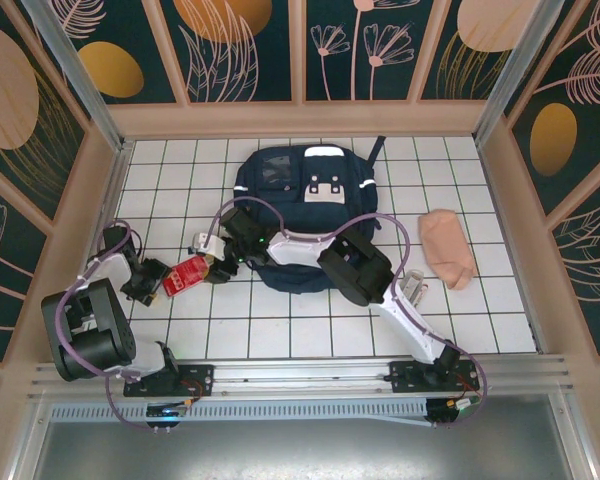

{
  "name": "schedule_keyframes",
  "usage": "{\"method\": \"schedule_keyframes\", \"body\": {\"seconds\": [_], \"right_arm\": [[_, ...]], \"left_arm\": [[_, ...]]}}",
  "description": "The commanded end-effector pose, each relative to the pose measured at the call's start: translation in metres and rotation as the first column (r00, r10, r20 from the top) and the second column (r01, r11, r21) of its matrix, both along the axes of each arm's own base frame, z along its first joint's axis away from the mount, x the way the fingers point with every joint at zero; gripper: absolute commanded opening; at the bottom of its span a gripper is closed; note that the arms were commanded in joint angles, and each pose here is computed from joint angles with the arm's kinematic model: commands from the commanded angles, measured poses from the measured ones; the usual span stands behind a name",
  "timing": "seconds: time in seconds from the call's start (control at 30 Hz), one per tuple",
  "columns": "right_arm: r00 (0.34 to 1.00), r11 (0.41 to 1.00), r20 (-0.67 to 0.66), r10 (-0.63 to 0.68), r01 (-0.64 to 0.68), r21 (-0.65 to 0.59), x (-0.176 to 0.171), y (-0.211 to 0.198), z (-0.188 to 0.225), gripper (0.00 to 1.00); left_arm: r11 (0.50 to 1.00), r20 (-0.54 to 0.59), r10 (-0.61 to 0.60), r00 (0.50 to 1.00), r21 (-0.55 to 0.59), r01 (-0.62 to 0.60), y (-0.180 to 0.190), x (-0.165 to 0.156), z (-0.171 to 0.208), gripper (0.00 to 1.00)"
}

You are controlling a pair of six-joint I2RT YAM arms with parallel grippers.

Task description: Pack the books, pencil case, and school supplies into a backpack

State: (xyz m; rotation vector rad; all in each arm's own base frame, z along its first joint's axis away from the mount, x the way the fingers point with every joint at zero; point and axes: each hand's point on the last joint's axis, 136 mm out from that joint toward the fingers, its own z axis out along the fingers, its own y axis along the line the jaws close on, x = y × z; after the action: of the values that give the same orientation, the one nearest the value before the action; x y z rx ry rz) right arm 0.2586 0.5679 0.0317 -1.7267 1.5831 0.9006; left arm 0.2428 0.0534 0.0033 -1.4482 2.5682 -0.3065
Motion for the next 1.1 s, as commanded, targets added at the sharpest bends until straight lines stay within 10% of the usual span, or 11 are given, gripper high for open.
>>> {"method": "schedule_keyframes", "body": {"seconds": [0.0, 0.3, 0.57, 1.07], "right_arm": [[0.974, 0.977, -0.200, 0.108, -0.141, -0.159, -0.077, -0.028, -0.031, 0.58], [0.989, 0.998, -0.128, 0.067, -0.069, -0.011, -0.046, -0.030, 0.025, 0.76], [0.999, 0.995, -0.023, -0.022, 0.020, -0.102, -0.025, -0.027, -0.013, 0.99], [0.982, 0.991, 0.141, 0.128, -0.133, 0.030, -0.032, -0.023, 0.038, 0.99]], "left_arm": [[0.977, 0.104, -0.105, 0.989, -0.173, 0.122, -0.047, 0.020, -0.031, 0.56], [0.981, 0.073, -0.122, 0.990, -0.141, 0.131, -0.042, 0.018, -0.032, 0.44], [0.980, 0.068, -0.131, 0.989, -0.138, 0.140, -0.042, 0.017, -0.034, 0.33], [0.963, 0.075, -0.232, 0.970, -0.127, 0.240, -0.055, 0.022, -0.034, 0.09]]}}
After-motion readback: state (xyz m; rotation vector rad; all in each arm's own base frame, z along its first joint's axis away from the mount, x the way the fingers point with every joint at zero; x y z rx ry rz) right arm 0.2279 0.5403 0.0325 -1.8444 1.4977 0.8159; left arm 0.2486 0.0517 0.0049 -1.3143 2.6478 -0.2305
